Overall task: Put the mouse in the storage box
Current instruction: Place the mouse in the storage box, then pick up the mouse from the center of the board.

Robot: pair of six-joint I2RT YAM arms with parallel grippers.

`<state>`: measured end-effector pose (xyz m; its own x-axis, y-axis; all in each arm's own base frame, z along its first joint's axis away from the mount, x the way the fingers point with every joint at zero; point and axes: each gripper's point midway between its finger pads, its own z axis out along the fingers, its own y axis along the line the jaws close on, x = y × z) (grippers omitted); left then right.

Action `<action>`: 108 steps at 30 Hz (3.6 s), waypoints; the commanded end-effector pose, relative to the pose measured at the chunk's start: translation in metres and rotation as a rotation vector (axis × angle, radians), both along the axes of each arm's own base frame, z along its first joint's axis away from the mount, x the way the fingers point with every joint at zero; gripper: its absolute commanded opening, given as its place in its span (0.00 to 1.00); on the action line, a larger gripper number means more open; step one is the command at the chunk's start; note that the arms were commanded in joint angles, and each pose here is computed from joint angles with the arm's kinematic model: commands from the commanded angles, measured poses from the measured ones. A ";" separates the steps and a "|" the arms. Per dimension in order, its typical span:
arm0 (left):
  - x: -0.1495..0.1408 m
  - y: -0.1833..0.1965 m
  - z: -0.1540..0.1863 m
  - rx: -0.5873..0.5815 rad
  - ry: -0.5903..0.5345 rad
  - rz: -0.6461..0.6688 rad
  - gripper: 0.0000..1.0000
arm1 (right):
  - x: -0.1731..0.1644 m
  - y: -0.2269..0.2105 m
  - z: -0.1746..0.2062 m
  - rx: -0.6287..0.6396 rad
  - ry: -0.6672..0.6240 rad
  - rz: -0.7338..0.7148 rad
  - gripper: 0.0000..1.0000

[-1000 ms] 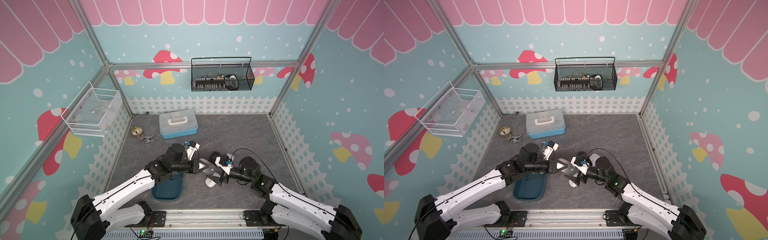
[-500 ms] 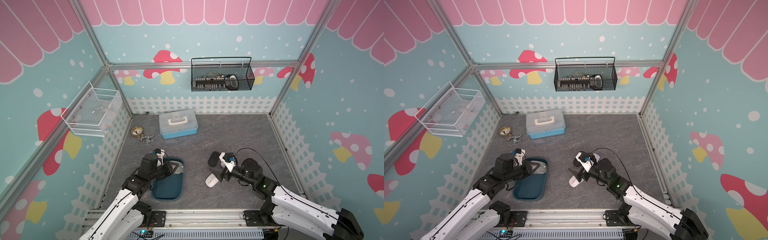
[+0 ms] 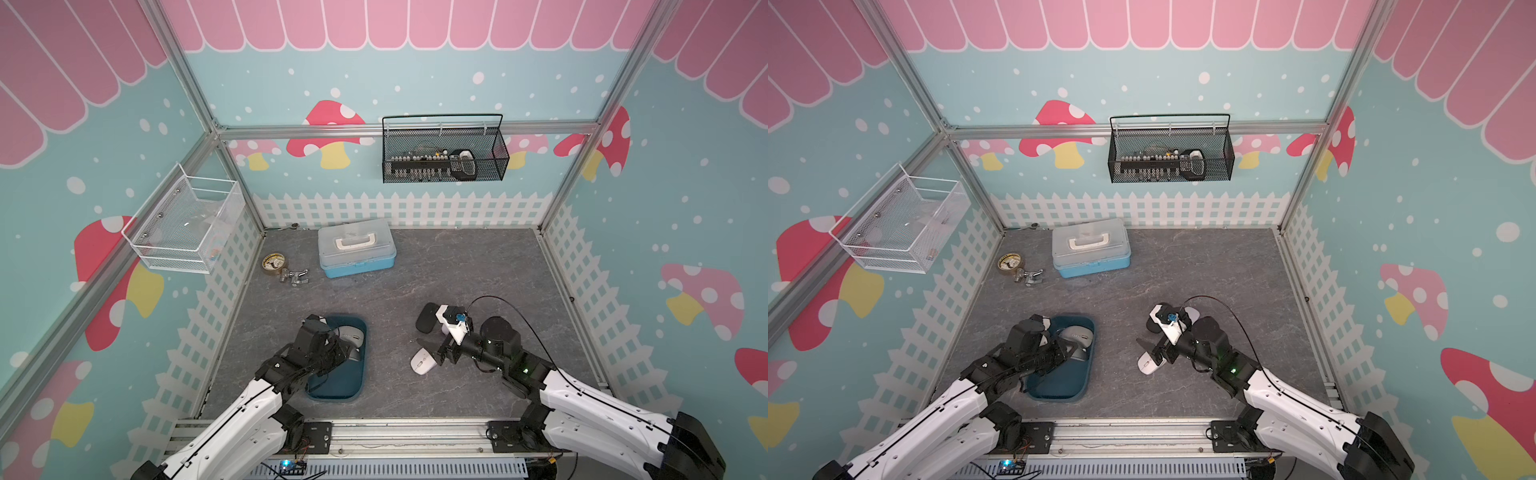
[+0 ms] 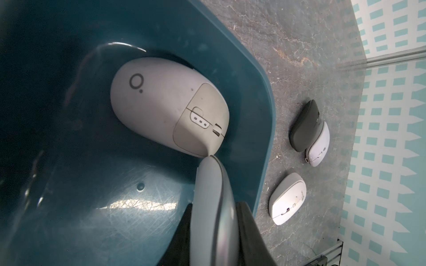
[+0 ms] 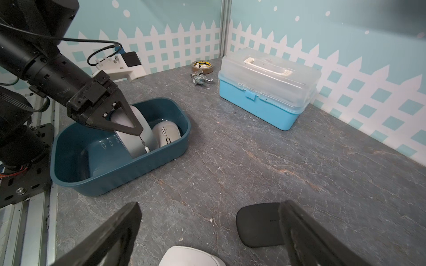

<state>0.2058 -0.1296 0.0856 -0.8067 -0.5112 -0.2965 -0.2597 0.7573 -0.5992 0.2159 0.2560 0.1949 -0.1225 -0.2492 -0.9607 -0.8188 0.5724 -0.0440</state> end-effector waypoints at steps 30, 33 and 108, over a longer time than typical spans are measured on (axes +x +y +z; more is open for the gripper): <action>0.007 0.001 0.001 0.028 0.026 0.039 0.81 | 0.043 -0.057 -0.080 -0.202 0.383 -0.536 0.99; 0.003 0.003 -0.003 0.050 0.072 0.044 0.83 | 0.045 -0.073 -0.086 -0.175 0.418 -0.640 0.99; -0.018 0.025 0.032 0.116 0.115 0.075 0.99 | 0.085 -0.119 -0.202 -0.310 0.972 -1.208 0.75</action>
